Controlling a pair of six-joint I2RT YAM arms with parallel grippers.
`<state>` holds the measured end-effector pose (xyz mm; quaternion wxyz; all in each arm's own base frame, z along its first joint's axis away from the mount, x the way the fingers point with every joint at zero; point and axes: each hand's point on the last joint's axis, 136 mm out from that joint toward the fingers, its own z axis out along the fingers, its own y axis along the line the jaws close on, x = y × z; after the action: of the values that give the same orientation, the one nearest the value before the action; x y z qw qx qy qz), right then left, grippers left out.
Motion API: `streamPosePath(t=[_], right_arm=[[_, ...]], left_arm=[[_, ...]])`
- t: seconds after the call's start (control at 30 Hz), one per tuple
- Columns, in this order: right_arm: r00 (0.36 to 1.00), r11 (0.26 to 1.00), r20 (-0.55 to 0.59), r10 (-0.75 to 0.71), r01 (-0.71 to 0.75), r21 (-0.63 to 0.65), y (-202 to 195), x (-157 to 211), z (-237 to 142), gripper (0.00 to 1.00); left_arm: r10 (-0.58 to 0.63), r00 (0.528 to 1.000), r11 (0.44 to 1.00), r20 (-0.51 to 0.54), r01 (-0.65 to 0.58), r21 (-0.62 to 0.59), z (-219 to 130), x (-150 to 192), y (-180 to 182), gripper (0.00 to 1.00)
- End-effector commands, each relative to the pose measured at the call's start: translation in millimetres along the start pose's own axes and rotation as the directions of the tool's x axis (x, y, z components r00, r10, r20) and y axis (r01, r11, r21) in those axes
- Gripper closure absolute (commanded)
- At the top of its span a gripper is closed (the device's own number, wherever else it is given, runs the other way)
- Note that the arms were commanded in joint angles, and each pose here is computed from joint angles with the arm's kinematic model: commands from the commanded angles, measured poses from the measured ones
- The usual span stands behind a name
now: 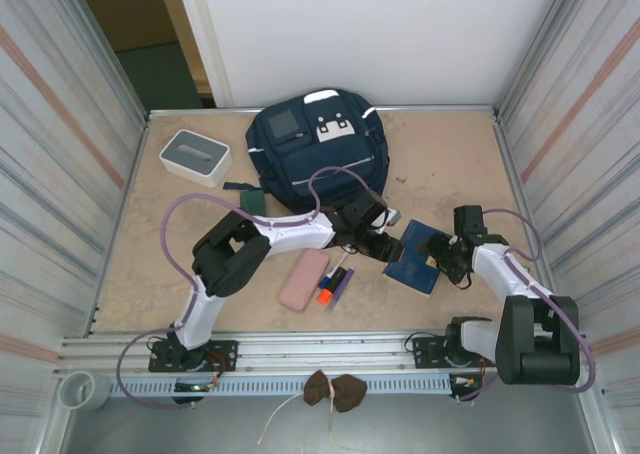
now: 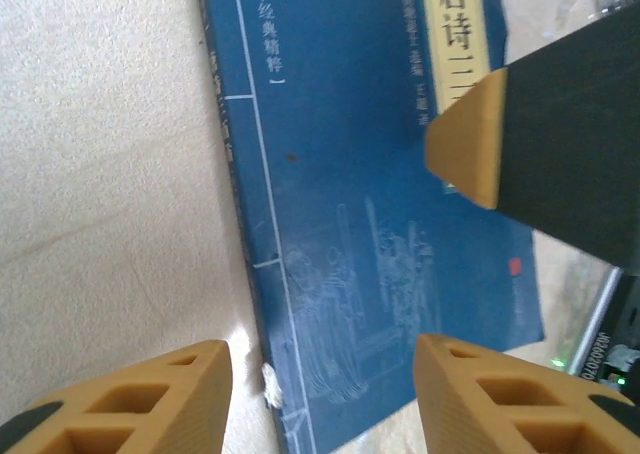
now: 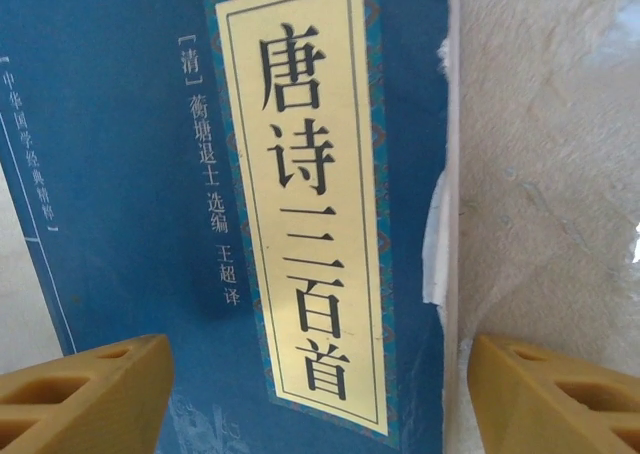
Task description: Pack the student bag
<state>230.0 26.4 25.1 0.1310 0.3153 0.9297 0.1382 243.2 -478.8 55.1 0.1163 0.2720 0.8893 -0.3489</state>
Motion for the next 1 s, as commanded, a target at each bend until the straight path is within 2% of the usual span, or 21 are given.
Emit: streamPosePath(t=[0.0,0.1,0.37,0.5,0.73,0.97], right_arm=[[0.999,0.997,-0.044,-0.02,0.016,-0.078,10,11,4,0.3],[0.999,0.993,-0.041,-0.035,0.03,-0.115,14,13,4,0.37],[0.996,0.954,0.018,-0.086,0.087,-0.286,39,15,-7,0.63],[0.992,0.948,0.073,-0.101,0.118,-0.297,40,12,-17,0.74],[0.985,0.944,0.142,-0.103,0.142,-0.297,40,6,-34,0.98],[0.975,0.883,0.193,-0.111,0.186,-0.431,78,-5,-77,1.0]], left_arm=[[-0.01,0.999,1.0,-0.033,0.009,-0.01,11,6,1,0.49],[-0.016,0.999,1.0,-0.048,0.015,-0.022,18,11,7,0.53],[-0.019,0.998,1.0,-0.053,0.018,-0.007,20,16,8,0.68],[-0.015,0.999,1.0,-0.041,0.015,-0.006,16,12,7,0.7],[-0.029,1.0,0.999,0.009,0.029,0.02,-5,-4,7,0.68],[-0.036,0.989,0.997,0.144,0.025,0.078,-72,-33,1,0.52]])
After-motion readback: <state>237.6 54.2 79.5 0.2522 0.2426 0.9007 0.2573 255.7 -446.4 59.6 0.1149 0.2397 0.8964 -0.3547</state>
